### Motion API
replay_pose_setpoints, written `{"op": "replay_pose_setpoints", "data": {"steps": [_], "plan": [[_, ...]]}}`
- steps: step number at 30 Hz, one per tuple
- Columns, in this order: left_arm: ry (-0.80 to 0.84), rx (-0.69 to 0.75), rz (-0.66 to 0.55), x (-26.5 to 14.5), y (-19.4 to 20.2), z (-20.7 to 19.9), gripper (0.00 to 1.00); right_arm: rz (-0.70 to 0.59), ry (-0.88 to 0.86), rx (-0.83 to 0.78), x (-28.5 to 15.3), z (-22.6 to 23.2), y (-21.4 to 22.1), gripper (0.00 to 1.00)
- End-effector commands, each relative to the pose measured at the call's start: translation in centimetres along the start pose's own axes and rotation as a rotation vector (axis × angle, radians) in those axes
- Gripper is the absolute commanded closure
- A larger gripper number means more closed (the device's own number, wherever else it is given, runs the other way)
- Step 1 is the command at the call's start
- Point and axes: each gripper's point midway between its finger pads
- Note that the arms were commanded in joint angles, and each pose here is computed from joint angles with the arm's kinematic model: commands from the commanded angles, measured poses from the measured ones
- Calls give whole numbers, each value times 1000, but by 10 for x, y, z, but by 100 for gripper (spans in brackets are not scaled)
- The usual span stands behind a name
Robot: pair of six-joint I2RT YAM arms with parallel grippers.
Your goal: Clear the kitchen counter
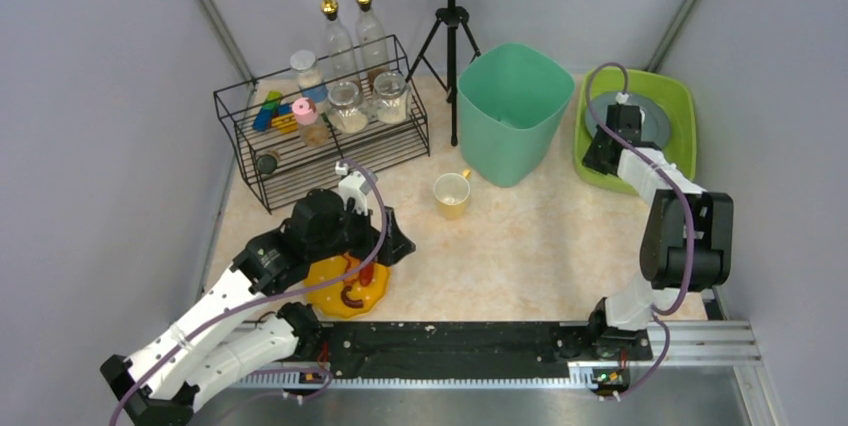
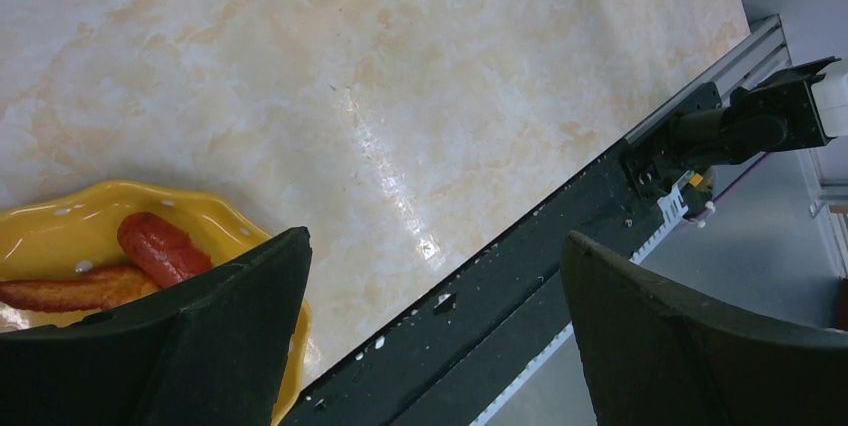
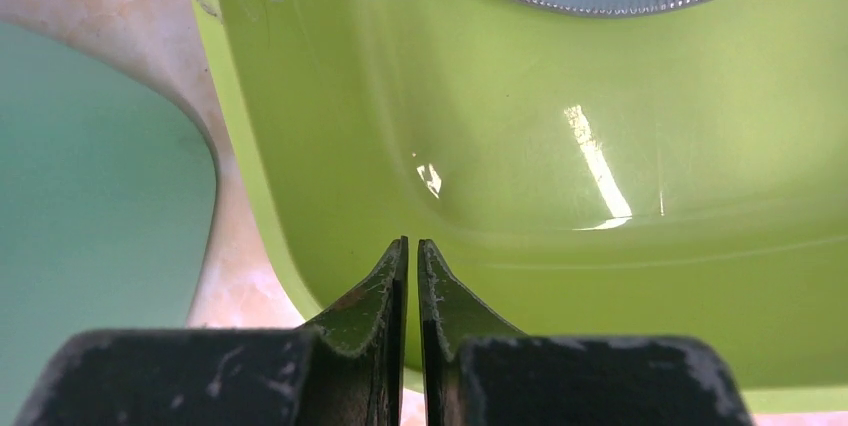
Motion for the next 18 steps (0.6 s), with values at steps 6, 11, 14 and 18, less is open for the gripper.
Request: {"op": "replay_pose_setpoints", "data": {"steps": [6, 11, 14, 18], "plan": [[-19, -9, -24, -8, -3, 2, 1, 116, -54, -54, 7, 7, 48, 97], [-26, -10, -30, -8, -3, 3, 1, 156, -96, -52, -5, 11, 75, 98], [-23, -11, -37, -8, -5, 2, 1, 173, -125, -60, -14, 17, 97, 98], [-24, -10, -35, -7, -6, 2, 1, 177, -157, -74, -29, 21, 120, 98]]}}
Point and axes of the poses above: each gripper's point midway between its finger pads, its own x axis out along the fingers, its own z axis along the line the jaws close on, y = z × x, and after that the axes turned 6 degrees about x, right-handed
